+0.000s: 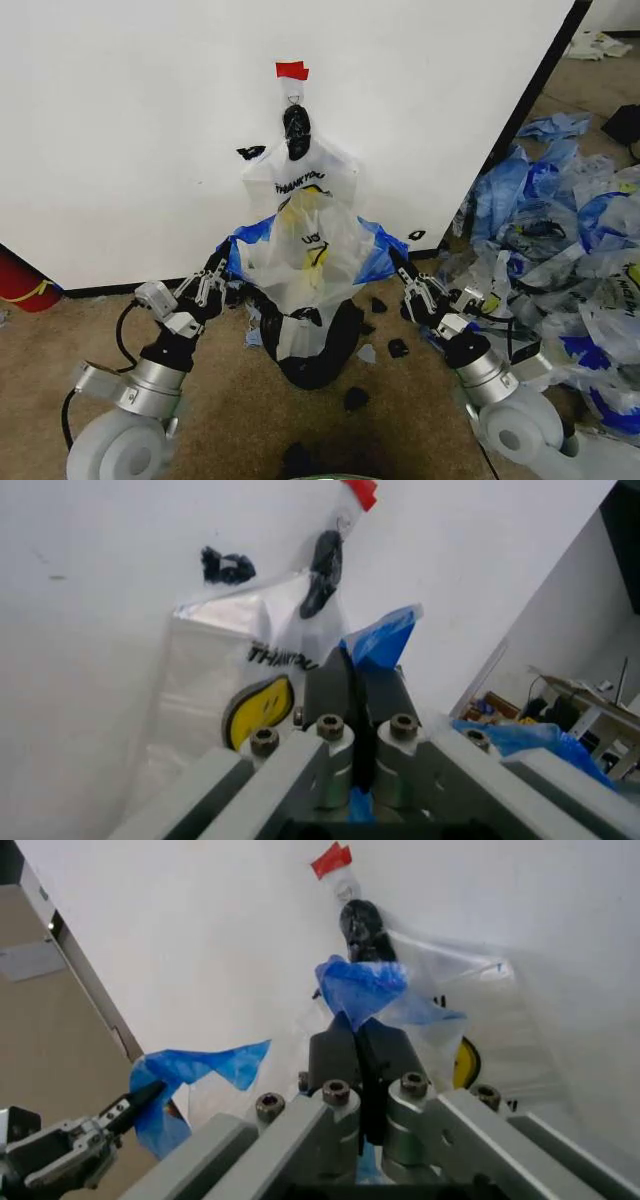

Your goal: Pick up the garbage bag from the wall and place it over the trash bin.

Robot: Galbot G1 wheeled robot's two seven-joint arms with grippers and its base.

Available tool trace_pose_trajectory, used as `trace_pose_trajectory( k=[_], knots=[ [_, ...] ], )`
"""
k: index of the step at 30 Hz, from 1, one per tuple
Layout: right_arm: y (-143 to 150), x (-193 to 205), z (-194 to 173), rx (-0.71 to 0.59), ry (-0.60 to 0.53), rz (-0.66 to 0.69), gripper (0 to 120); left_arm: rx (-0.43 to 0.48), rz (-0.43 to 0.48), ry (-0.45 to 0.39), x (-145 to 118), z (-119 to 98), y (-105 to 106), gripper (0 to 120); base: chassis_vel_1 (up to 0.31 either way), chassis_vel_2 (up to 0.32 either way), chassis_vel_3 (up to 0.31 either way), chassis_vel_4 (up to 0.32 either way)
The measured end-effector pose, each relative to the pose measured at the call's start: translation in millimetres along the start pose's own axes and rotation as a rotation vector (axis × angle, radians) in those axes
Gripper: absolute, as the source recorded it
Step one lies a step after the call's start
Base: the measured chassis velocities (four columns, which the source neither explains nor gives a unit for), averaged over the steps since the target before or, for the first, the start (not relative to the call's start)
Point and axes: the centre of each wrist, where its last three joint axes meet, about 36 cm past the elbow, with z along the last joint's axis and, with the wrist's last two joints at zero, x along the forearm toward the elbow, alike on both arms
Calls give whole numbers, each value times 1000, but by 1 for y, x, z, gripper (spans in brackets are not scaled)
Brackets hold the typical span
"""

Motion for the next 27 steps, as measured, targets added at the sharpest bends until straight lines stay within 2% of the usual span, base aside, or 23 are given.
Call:
trace_pose_trajectory(
  k=[7,17,27],
  knots=[
    [-13,4,7,18,1,12,0,24,-15,9,-2,21,5,0,0,0,0,0],
    [-28,5,13,36,-11,18,0,69,-7,11,-26,52,13,0,0,0,0,0],
    [-35,0,20,41,-18,18,0,70,2,19,-39,71,29,0,0,0,0,0]
  ],
)
